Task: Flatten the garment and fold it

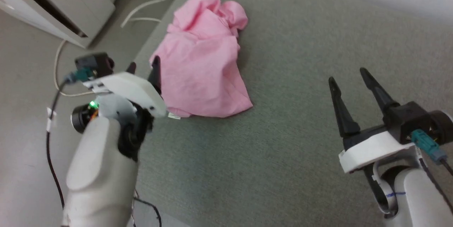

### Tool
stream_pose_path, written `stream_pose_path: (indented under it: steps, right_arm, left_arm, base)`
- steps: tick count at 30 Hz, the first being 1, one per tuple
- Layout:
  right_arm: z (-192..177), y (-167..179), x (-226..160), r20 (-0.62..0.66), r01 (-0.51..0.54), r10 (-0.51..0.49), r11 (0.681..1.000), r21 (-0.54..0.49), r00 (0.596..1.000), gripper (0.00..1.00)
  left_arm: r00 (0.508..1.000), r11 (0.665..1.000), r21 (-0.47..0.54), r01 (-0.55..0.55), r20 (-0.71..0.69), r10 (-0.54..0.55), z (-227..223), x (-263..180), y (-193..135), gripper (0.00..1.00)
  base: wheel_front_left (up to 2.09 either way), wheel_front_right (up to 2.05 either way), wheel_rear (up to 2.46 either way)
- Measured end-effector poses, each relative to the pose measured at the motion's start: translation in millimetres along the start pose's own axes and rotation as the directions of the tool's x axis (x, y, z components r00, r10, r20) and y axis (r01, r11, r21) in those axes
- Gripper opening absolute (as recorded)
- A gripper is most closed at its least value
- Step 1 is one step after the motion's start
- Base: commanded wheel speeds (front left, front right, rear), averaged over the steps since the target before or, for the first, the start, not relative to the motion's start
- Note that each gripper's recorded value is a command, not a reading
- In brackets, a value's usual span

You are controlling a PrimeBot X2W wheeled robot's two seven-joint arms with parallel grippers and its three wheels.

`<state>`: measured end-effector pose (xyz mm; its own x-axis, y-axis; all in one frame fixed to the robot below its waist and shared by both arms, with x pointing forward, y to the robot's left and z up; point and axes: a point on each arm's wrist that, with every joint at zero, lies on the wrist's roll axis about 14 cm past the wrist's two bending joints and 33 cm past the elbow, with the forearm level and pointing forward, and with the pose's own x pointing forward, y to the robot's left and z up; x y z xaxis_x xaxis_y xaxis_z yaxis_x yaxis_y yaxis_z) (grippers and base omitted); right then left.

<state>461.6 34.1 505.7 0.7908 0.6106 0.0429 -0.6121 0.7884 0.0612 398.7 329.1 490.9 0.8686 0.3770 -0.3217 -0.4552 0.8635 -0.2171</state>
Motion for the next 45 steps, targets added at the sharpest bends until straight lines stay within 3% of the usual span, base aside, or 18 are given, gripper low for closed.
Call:
stream_pose_path:
  steps: [5,14,15,16,17,21,23,26,28,32,38,41,45]
  right_arm:
    - [-27,-24,4,-0.033,0.042,-0.04,0.998,0.037,0.999,1.0]
    - [-70,-73,-21,-0.114,0.178,-0.17,0.982,0.068,0.979,1.0]
    - [-73,-77,-24,-0.124,0.192,-0.183,0.979,0.069,0.975,1.0]
    - [-76,-80,-28,-0.132,0.204,-0.194,0.976,0.07,0.972,1.0]
    - [-78,-83,-31,-0.136,0.215,-0.204,0.974,0.071,0.97,1.0]
    - [-74,-86,-38,-0.126,0.239,-0.228,0.968,0.077,0.966,1.0]
    - [-68,-86,-41,-0.113,0.249,-0.239,0.965,0.08,0.964,1.0]
    - [-57,-85,-48,-0.094,0.265,-0.258,0.961,0.081,0.962,1.0]
    - [-49,-84,-54,-0.081,0.276,-0.27,0.958,0.075,0.959,1.0]
    - [-30,-82,-71,-0.053,0.298,-0.295,0.953,0.06,0.954,1.0]
    - [6,-88,-101,0.019,0.354,-0.355,0.934,0.043,0.935,1.0]
    - [18,-97,-122,0.042,0.402,-0.404,0.915,0.034,0.914,1.0]
    - [30,-110,-151,0.062,0.472,-0.472,0.881,0.02,0.879,1.0]
  left_arm:
    - [0.977,0.998,-0.04,-0.043,-0.21,0.033,-36,40,3,1.0]
    - [0.86,0.999,-0.047,-0.014,-0.51,-0.011,-114,67,-23,1.0]
    - [0.851,0.999,-0.038,-0.005,-0.524,-0.016,-116,69,-24,0.77]
    - [0.847,1.0,-0.026,0.006,-0.532,-0.019,-117,71,-26,0.36]
    - [0.85,1.0,-0.009,0.019,-0.526,-0.02,-115,73,-27,0.05]
    - [0.931,0.997,0.071,0.029,-0.364,-0.001,-88,80,-29,0.0]
    - [0.981,0.993,0.112,0.023,-0.195,-0.001,-54,84,-31,0.0]
    - [0.995,0.978,0.201,0.047,0.071,-0.063,7,80,-45,0.0]
    - [0.966,0.963,0.264,0.062,0.227,-0.125,48,70,-60,0.0]
    - [0.858,0.92,0.375,0.113,0.43,-0.281,109,33,-104,0.0]
    - [0.672,0.836,0.48,0.268,0.528,-0.519,146,-34,-191,0.0]
    - [0.585,0.764,0.504,0.403,0.501,-0.638,135,-64,-246,0.0]
    - [0.483,0.629,0.523,0.575,0.404,-0.777,102,-101,-312,0.0]
  base:
    - [0.0,0.0,0.0]
    - [0.0,0.0,0.0]
    - [0.0,0.0,0.0]
    - [0.0,0.0,0.0]
    - [0.0,0.0,0.0]
    - [0.0,0.0,0.0]
    - [0.0,0.0,0.0]
    - [0.0,0.0,0.0]
    - [0.0,0.0,0.0]
    - [0.0,0.0,0.0]
    - [0.0,0.0,0.0]
    - [0.0,0.0,0.0]
    - [0.0,0.0,0.0]
